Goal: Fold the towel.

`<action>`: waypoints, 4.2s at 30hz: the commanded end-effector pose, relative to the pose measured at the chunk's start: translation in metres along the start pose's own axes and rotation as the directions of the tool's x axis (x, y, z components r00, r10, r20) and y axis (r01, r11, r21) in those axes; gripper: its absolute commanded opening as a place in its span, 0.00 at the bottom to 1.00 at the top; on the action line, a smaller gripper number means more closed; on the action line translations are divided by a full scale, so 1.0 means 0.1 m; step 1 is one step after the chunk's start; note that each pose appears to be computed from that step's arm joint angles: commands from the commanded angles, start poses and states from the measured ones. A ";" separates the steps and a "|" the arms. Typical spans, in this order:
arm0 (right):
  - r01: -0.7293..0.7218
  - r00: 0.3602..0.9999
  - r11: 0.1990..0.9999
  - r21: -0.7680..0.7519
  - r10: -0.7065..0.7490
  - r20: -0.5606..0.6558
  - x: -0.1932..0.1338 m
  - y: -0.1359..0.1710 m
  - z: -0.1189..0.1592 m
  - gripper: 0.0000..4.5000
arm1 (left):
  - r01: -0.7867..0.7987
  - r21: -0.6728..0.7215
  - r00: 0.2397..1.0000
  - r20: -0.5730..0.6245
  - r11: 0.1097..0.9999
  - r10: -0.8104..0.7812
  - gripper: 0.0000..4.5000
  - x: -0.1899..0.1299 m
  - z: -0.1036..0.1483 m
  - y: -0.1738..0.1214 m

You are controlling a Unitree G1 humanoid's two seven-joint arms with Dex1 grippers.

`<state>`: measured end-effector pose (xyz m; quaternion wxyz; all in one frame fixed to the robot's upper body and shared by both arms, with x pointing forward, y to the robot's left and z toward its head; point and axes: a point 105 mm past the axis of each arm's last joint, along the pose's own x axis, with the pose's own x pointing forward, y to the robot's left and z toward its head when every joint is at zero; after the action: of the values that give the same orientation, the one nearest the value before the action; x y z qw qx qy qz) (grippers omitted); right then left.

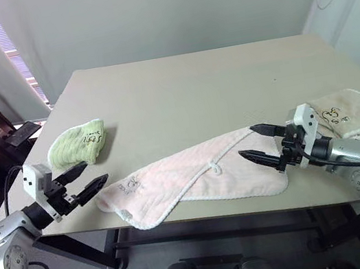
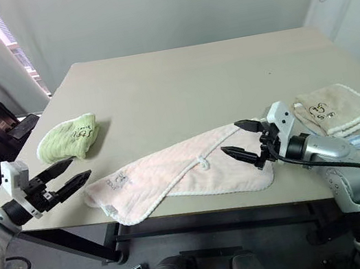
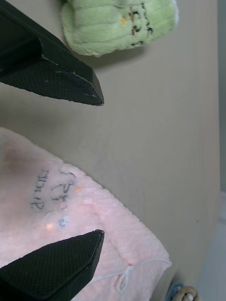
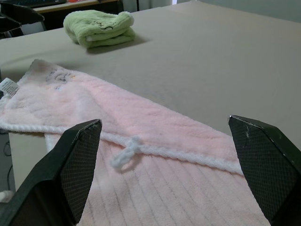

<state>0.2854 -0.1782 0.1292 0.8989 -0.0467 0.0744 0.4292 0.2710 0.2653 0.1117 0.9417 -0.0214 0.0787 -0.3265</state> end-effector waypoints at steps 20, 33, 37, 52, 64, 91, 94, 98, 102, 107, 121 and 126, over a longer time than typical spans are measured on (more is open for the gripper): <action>0.413 0.900 0.906 0.094 -0.390 -0.194 -0.15 -0.79 -0.48 1.00 | 0.147 -0.012 0.989 0.035 0.989 -0.146 0.99 0.33 0.04 -0.37; 0.597 0.798 0.790 0.138 -0.570 -0.195 0.14 -1.23 -0.62 1.00 | 0.277 -0.005 0.959 0.068 0.961 -0.276 0.99 1.00 0.02 -0.84; 0.606 0.787 0.790 0.094 -0.578 -0.217 0.19 -1.30 -0.67 1.00 | 0.296 -0.005 0.953 0.073 0.955 -0.295 0.99 1.05 0.02 -0.93; 0.538 0.813 0.841 0.055 -0.502 -0.295 0.37 -1.22 -0.86 0.41 | 0.237 0.019 0.967 0.089 0.971 -0.238 1.00 0.99 0.12 -0.86; 0.542 0.828 0.840 0.033 -0.526 -0.191 0.29 -1.33 -0.43 0.01 | 0.246 0.033 0.967 0.063 0.969 -0.247 1.00 0.95 0.25 -0.66; 0.674 0.737 0.737 -0.039 -0.669 0.100 -0.10 -1.40 0.75 0.01 | 0.353 0.046 0.935 -0.049 0.934 -0.351 1.00 0.63 -0.03 -0.82; 0.675 0.734 0.736 -0.052 -0.663 0.147 0.00 -1.39 0.99 0.01 | 0.386 0.065 0.921 -0.079 0.920 -0.381 1.00 0.65 -0.10 -0.92; 0.667 0.735 0.743 -0.063 -0.640 0.224 0.14 -1.36 1.33 0.01 | 0.438 0.132 0.893 -0.182 0.889 -0.412 1.00 0.70 -0.29 -1.05; 0.661 0.740 0.746 -0.088 -0.627 0.243 0.23 -1.38 1.51 0.01 | 0.463 0.180 0.881 -0.205 0.868 -0.427 1.00 0.83 -0.44 -1.14; 0.640 0.759 0.761 -0.106 -0.604 0.243 0.34 -1.35 1.55 0.01 | 0.487 0.217 0.870 -0.211 0.846 -0.446 1.00 1.02 -0.49 -1.23; 0.662 0.741 0.739 -0.120 -0.624 0.248 0.33 -1.38 1.64 0.01 | 0.577 0.188 0.783 -0.406 0.795 -0.471 1.00 1.36 -0.61 -1.46; 0.675 0.732 0.727 -0.125 -0.639 0.238 0.31 -1.41 1.61 0.01 | 0.583 0.144 0.750 -0.475 0.800 -0.461 1.00 1.37 -0.69 -1.45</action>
<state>0.4313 -0.2167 0.2616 0.9877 -0.1142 -0.0374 0.1004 0.2773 0.0646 0.0431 0.7681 0.1529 0.2041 -0.5873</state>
